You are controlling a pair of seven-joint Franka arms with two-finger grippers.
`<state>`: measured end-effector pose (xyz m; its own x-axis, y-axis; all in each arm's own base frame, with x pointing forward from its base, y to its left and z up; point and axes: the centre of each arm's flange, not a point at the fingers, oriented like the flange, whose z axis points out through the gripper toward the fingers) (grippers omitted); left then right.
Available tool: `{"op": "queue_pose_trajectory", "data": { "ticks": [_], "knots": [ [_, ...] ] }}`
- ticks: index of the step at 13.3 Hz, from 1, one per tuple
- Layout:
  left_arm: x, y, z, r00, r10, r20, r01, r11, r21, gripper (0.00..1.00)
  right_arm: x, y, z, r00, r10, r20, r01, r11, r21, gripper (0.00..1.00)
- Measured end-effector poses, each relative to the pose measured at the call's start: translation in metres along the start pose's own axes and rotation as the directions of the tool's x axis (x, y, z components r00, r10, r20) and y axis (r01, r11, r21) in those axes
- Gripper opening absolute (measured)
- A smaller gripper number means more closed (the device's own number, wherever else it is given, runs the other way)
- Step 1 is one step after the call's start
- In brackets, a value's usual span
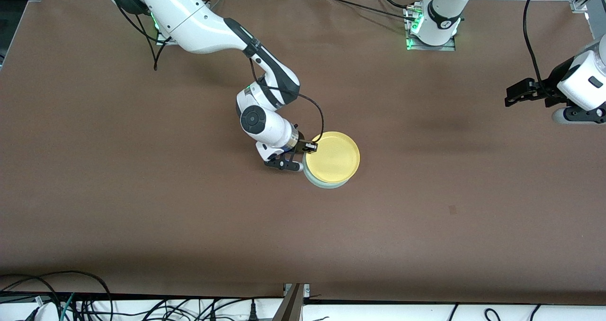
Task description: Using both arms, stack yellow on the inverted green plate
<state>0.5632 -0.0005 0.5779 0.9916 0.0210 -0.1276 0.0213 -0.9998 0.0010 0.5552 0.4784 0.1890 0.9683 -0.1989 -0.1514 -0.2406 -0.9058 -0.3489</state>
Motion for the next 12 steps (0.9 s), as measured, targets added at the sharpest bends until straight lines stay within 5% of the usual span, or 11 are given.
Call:
{"op": "queue_pose_trajectory", "data": {
  "ticks": [3,6,12],
  "knots": [
    [0.002,-0.009,-0.006,1.000,-0.015,-0.027,0.015,1.000,-0.003,1.00,0.001,0.001,0.000,1.000,0.018,-0.001,-0.018,1.000,-0.002,0.07],
    [0.003,-0.006,-0.007,0.999,-0.010,-0.032,0.010,1.000,-0.002,1.00,0.016,0.006,-0.020,0.999,0.032,-0.033,-0.033,0.999,-0.008,0.35],
    [0.003,0.014,-0.007,0.999,0.026,-0.033,-0.026,1.000,0.000,1.00,0.083,0.046,-0.145,0.999,-0.037,-0.009,0.035,0.988,-0.148,0.97]
  ]
}}
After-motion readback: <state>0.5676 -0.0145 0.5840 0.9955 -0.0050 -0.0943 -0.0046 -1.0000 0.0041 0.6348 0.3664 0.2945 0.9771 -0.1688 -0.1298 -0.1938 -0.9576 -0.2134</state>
